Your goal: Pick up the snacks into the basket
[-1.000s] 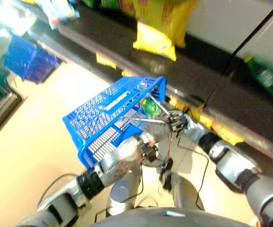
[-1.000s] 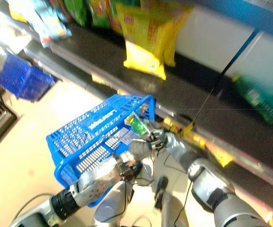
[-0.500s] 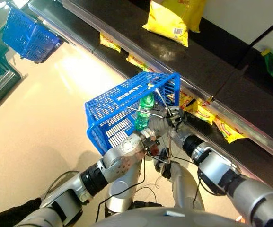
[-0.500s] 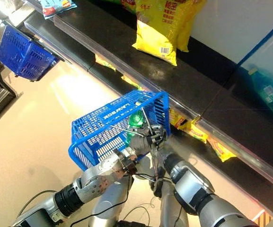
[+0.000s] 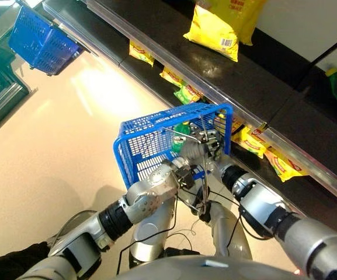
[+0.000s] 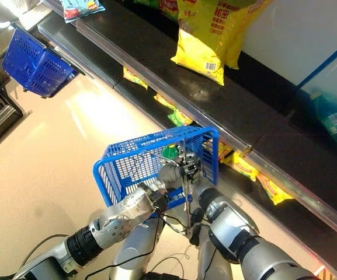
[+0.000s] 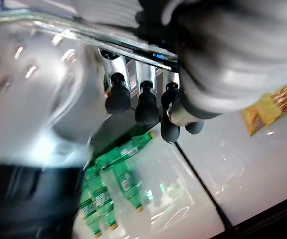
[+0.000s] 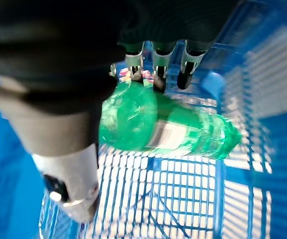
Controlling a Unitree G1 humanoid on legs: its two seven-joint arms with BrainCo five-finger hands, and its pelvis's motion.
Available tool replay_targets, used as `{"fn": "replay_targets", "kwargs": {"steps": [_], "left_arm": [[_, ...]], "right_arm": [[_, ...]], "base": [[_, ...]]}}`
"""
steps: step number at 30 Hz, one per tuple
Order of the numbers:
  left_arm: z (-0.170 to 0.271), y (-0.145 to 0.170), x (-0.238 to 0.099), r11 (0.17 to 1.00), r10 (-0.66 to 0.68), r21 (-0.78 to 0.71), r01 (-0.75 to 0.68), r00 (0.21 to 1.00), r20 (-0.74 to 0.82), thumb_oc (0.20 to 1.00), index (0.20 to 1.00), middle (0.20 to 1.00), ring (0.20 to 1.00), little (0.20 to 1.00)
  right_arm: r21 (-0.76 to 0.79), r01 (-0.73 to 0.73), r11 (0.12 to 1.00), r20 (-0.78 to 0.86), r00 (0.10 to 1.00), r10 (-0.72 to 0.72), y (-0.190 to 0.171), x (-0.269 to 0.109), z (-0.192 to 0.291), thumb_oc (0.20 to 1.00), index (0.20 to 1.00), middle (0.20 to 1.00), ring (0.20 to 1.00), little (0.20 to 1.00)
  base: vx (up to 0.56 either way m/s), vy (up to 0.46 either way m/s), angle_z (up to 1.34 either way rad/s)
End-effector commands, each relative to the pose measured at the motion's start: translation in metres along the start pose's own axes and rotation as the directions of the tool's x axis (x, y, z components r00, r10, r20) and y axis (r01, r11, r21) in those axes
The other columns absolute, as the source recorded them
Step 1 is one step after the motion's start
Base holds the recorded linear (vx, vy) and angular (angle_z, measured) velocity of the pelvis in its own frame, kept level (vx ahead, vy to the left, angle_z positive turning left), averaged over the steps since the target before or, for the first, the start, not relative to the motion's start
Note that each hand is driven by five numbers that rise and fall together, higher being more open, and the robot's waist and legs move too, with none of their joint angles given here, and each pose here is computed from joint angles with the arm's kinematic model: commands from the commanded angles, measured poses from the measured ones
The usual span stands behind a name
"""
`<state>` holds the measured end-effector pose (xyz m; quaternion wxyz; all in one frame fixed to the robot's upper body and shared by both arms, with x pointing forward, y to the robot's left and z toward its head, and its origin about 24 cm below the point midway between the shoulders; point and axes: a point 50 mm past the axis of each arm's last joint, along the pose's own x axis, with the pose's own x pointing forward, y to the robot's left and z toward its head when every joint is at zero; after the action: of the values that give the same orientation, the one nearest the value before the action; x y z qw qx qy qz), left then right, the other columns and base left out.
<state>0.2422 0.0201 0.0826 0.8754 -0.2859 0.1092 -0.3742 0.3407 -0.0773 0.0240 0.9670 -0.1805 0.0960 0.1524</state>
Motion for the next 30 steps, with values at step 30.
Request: {"fn": "replay_targets", "kwargs": {"steps": [30], "left_arm": [[0.056, 0.101, -0.116, 0.844, 0.500, -0.170, -0.509, 0.631, 0.593, 0.200, 0.200, 0.200, 0.200, 0.200]], "right_arm": [[0.327, 0.288, 0.900, 0.336, 0.855, -0.396, -0.110, -0.139, -0.025, 1.000, 1.000, 1.000, 1.000, 1.000]], "base": [[0.03, 0.006, 0.15]]}}
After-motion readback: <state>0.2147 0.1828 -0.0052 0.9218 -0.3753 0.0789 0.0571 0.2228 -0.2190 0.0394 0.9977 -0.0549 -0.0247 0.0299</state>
